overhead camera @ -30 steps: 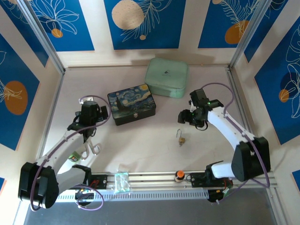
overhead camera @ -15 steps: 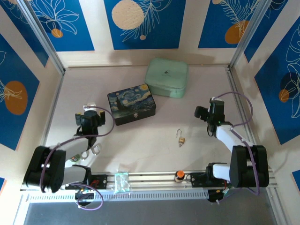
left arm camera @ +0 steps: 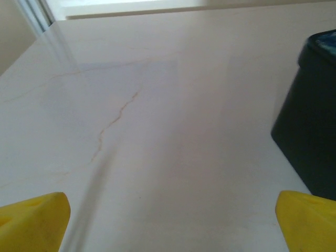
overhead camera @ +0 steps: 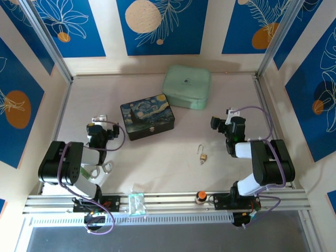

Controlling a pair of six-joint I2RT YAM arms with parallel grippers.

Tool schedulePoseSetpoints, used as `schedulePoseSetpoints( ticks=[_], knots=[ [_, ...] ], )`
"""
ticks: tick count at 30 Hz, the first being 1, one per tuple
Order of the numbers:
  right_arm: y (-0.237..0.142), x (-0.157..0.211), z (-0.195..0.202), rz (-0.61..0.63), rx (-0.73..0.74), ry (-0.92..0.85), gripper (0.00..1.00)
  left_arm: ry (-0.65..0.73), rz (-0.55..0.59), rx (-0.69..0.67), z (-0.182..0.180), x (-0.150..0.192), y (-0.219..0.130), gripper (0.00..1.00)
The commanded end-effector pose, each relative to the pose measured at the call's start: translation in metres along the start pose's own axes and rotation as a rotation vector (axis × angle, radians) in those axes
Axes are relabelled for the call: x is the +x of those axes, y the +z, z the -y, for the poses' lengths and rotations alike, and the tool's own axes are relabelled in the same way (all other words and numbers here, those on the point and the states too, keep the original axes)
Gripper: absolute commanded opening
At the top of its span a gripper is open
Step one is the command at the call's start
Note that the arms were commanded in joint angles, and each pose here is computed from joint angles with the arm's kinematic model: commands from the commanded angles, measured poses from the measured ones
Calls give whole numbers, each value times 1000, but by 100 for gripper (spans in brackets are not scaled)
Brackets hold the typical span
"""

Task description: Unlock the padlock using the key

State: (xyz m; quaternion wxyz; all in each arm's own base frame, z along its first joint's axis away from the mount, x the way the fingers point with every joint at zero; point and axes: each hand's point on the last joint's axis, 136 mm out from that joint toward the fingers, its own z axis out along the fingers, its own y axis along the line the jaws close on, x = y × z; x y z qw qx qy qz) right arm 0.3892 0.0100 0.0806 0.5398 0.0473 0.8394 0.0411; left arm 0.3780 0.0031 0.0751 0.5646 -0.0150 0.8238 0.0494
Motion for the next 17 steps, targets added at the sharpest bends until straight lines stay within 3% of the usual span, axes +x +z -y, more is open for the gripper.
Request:
schedulePoseSetpoints(
  ticks=[1, 17],
  knots=[
    [1, -16, -3, 62, -20, -28, 99, 3, 57, 44, 7, -21, 5, 99],
    [1, -16, -7, 60, -38, -36, 99, 14, 61, 31, 7, -24, 6, 99]
  ],
)
